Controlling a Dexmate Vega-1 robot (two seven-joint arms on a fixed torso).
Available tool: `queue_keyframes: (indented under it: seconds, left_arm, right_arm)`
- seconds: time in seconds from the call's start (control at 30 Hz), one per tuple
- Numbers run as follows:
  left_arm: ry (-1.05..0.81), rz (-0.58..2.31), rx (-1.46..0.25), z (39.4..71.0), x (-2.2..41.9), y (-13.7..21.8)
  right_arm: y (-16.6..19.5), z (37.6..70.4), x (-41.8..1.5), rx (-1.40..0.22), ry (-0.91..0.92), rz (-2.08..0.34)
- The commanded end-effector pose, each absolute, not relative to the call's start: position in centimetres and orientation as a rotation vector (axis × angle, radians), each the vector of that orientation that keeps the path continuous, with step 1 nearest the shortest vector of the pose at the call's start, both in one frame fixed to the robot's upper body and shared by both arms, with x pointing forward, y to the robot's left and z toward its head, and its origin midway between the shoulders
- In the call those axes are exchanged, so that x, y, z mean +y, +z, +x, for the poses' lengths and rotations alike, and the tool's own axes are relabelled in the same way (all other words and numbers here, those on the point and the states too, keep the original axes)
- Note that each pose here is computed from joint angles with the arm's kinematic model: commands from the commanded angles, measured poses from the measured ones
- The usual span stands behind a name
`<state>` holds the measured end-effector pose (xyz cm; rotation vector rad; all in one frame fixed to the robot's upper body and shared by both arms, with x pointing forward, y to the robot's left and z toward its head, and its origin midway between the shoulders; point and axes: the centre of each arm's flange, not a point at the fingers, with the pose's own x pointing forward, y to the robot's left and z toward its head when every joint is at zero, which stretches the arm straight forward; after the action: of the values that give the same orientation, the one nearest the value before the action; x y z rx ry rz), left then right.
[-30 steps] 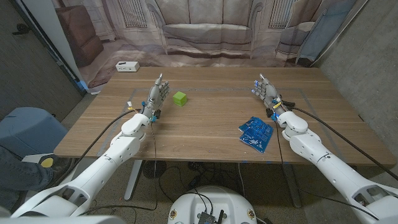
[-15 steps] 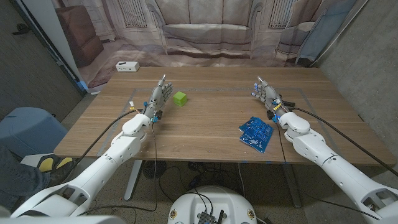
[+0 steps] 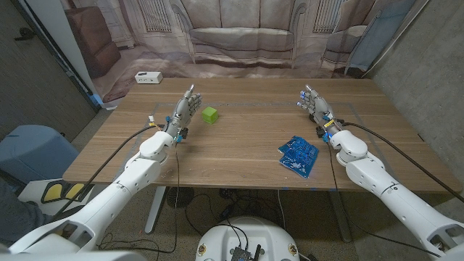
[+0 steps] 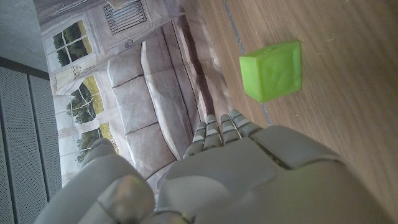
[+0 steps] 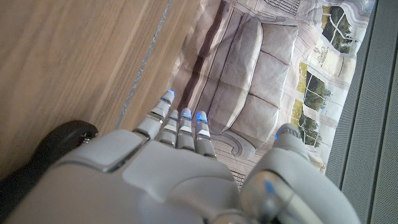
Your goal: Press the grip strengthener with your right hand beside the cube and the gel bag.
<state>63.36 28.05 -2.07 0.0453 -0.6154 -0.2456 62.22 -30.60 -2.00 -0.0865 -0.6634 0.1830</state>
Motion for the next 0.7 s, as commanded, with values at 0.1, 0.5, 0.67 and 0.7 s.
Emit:
queue_keyframes:
  seconds: [0.1, 0.5, 0.67, 0.7]
  left_arm:
    - [-0.229, 0.113, -0.654, 61.6, 28.8, -1.1]
    - [-0.221, 0.130, -0.668, 60.6, 29.2, -1.2]
    - [-0.231, 0.126, -0.677, 60.4, 29.1, -1.5]
    - [-0.232, 0.127, -0.678, 60.4, 29.1, -1.5]
  right_arm:
    - [-1.5, 60.8, -32.2, -0.737, 0.163, -0.109]
    - [-1.0, 59.1, -33.6, -0.769, 0.133, -0.171]
    - [-0.7, 58.4, -34.4, -0.772, 0.105, -0.201]
    - [-0.6, 58.2, -34.5, -0.771, 0.100, -0.208]
